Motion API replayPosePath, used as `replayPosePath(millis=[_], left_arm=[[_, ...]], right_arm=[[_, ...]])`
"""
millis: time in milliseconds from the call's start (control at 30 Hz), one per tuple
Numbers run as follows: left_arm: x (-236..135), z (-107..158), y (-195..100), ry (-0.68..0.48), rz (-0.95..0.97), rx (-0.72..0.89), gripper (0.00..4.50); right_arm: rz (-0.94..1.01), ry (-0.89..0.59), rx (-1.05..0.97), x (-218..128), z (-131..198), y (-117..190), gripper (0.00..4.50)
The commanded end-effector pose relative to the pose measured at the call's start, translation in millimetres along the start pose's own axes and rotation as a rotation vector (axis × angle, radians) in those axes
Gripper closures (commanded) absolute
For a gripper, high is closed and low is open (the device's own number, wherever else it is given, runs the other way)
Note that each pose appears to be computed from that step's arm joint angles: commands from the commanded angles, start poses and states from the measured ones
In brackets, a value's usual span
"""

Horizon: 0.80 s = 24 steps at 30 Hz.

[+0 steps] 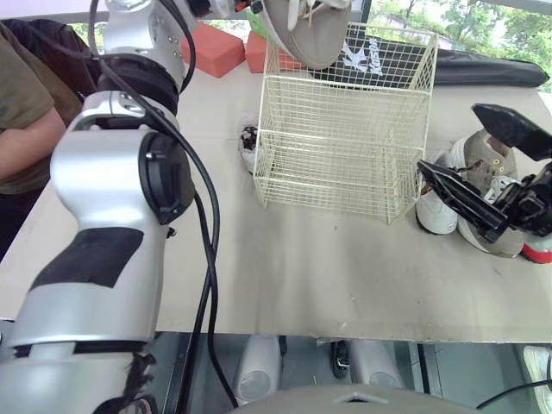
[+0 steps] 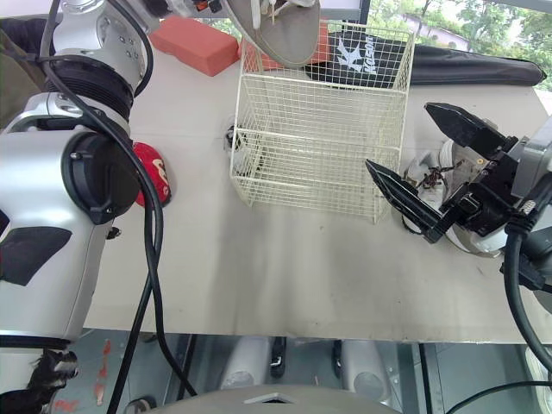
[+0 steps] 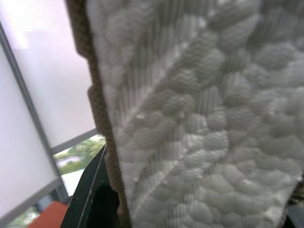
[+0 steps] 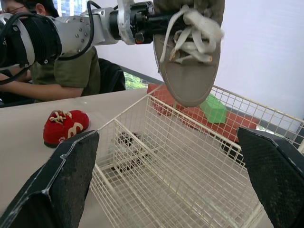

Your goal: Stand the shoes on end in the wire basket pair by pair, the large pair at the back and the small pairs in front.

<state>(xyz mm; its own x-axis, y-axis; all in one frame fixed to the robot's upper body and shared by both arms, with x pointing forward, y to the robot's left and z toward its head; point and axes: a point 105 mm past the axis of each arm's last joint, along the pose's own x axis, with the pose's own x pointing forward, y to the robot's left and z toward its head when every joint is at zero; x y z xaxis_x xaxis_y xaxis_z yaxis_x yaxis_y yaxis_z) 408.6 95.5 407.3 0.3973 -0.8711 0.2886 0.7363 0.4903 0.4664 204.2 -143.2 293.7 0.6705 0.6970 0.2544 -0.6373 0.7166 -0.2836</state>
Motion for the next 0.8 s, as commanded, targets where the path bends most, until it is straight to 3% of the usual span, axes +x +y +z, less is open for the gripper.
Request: replayPosePath(millis=[33, 333, 533, 700, 800], left_arm=[[5.1, 7.0, -2.3, -0.003, -0.012, 0.061, 2.82], [-3.7, -51.0, -9.9, 0.238, -0.017, 0.082, 2.82], [-13.7, -41.9, 1.6, 0.194, 0.035, -0.043, 0.03], [-28.1, -12.3, 17.4, 0.115, 0.07, -0.175, 0.03], [-38.5, -6.6, 24.9, 0.13, 0.099, -0.185, 0.03]], right_arm=[[0.003, -0.038, -0.035, -0.9, 9.9, 3.5, 0.0], [-0.002, -0.034, -0.045, -2.6, 10.1, 5.1, 0.0], [-0.005, -0.035, -0.039, -4.0, 10.4, 8.0, 0.0], [0.006, -0.035, -0.021, -2.0, 7.7, 7.2, 0.0], [0.021, -0.038, -0.011, 0.6, 6.4, 5.5, 0.0]])
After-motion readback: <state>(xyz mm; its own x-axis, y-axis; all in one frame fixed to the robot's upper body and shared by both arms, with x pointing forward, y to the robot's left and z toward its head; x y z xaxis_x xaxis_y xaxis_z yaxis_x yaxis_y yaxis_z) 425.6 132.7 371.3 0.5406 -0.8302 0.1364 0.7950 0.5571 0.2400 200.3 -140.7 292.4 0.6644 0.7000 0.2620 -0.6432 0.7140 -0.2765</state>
